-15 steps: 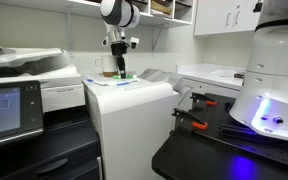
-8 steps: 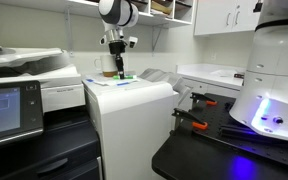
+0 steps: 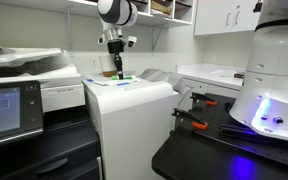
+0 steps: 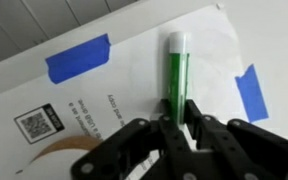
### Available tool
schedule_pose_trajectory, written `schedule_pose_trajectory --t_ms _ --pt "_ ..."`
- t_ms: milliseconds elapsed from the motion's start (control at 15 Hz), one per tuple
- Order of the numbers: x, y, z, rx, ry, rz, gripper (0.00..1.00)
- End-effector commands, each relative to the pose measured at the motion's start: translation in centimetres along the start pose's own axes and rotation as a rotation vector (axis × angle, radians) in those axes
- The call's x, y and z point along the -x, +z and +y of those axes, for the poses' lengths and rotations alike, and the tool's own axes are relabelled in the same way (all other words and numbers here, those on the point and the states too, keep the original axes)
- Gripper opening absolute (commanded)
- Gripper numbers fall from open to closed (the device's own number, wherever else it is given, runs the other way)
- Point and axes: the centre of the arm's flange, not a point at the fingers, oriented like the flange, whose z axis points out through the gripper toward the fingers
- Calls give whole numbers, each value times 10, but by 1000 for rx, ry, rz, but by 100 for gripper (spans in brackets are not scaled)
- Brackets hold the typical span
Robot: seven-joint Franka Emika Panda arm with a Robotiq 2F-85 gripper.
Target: Put the marker inside the mug cup
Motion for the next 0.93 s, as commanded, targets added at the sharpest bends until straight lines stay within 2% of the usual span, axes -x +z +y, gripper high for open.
schedule_pose_trajectory --t_ms 0,267,533,667,800,867 --pt "13 -26 -34 71 -36 86 5" --pt "29 -72 -56 76 -130 217 5" --pt "54 -120 -61 0 -299 360 5" --pt "66 -139 -58 -12 -382 437 5" --pt "75 -152 -52 -38 -386 425 5" --pt "68 -146 -53 -3 -366 429 19"
